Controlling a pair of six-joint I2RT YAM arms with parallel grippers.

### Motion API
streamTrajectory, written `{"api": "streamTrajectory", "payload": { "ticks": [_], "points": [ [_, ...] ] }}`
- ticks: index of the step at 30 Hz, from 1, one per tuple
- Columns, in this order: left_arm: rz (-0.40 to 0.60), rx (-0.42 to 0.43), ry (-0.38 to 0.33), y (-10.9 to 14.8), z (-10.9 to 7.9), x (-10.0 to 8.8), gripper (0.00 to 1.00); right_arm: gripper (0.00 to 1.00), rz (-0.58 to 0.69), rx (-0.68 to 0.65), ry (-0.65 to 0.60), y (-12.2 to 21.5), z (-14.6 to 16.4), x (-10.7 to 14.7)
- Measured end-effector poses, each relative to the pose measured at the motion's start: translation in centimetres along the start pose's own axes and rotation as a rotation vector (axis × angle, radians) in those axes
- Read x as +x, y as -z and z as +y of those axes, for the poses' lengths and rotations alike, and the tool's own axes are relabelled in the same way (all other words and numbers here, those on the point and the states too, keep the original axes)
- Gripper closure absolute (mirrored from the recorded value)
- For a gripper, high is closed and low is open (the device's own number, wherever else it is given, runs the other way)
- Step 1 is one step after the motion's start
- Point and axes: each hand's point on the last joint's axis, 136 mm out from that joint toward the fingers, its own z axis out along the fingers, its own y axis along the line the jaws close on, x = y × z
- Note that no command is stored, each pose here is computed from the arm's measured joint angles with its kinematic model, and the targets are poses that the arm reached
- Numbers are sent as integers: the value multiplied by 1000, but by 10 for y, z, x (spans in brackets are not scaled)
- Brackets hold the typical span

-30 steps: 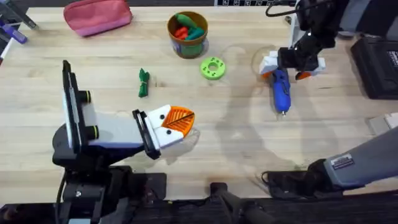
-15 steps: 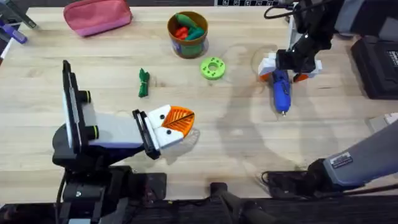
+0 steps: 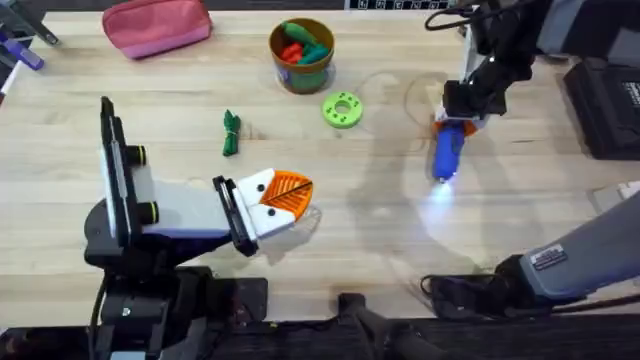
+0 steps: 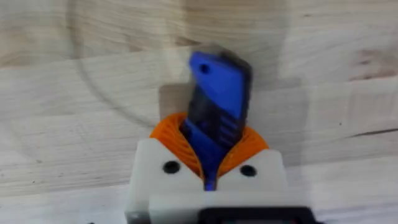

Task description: Pick up the gripper from the table and insert it into the empty holder that is missing its gripper. Then pick up a screw, insert it into the mounting hole, and use the screwdriver to tighten it. Finally, clean up the table by picking up the vegetable and placing it into the bucket.

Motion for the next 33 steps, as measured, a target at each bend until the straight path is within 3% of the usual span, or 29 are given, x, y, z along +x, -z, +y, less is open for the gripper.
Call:
{"api": "streamTrajectory", "payload": {
  "ticks": [19,24,33],
  "points": [
    [0,0,0,0,0,0,981,987,-16,-1,-3,9,-1,1],
    [0,0,0,0,0,0,981,988,-145,-21,-8,56,-1,-7],
    [0,0,0,0,0,0,981,989,-517,-119,38,178,24,-34]
  ]
}}
